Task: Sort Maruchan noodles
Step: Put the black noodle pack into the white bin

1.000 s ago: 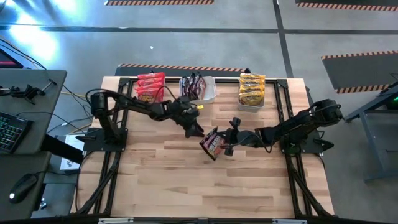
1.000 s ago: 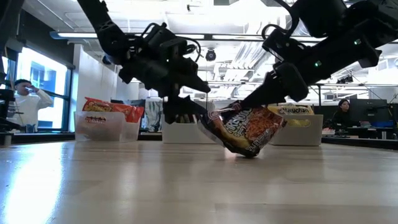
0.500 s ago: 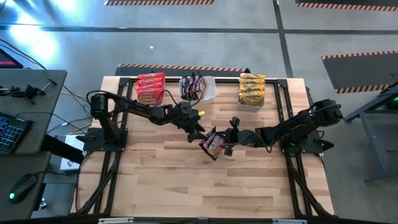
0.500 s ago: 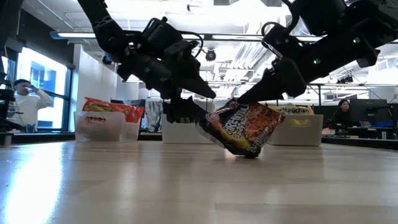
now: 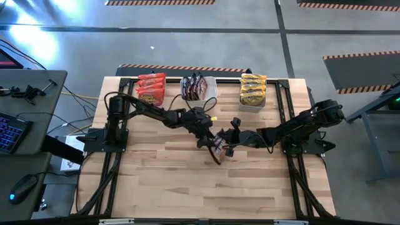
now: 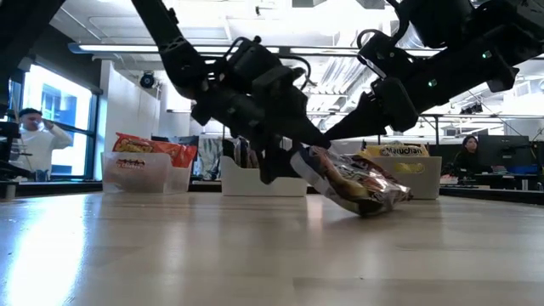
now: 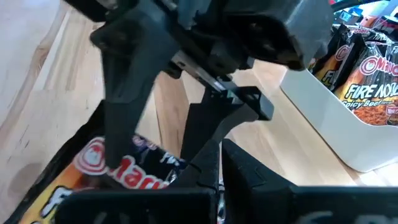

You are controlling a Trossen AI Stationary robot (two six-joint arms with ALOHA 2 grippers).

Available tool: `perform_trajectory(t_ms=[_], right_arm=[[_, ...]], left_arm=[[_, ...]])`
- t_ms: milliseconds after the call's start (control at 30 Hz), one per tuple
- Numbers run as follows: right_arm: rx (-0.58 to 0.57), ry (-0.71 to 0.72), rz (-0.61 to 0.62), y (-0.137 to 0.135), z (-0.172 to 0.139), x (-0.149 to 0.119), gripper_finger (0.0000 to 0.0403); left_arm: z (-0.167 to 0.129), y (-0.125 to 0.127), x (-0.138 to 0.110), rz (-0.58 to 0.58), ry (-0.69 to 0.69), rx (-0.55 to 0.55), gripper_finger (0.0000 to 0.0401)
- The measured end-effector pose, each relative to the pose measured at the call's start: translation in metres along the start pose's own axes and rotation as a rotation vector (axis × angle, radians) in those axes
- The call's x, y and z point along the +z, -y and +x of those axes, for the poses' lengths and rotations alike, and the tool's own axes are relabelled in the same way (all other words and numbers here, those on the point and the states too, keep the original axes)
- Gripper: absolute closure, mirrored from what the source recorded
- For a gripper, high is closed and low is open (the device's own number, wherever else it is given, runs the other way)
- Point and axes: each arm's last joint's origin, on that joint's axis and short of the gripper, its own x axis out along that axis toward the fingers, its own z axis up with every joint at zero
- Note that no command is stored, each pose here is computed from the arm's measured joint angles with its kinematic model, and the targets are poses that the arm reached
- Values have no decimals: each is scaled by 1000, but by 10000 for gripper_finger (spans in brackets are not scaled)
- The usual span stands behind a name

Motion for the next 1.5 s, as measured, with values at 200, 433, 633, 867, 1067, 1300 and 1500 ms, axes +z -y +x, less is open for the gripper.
perform_trajectory(t_ms=[200, 433, 633, 867, 1067, 1300, 1500], right_arm=[[-1, 0, 0, 0, 0, 0, 403], [-1, 13, 25, 0, 0, 1, 403], [-7, -3, 20, 1, -2, 1, 397], [-92, -47, 2, 14, -24, 12, 343], [-185, -64, 8, 34, -55, 24, 325], [-251, 42, 49, 60, -90, 42, 325], [-261, 83, 89, 74, -107, 47, 325]], left_arm=[[4, 4, -2, 38, 1, 21, 160], [5, 7, -3, 53, -1, 23, 252], [5, 8, -4, 80, -3, 16, 339], [0, 2, 0, 70, 9, 29, 398], [-21, 0, 17, 28, 51, 48, 401], [-63, 6, 44, 3, 138, 158, 400], [-93, 18, 62, 47, 227, 261, 400]])
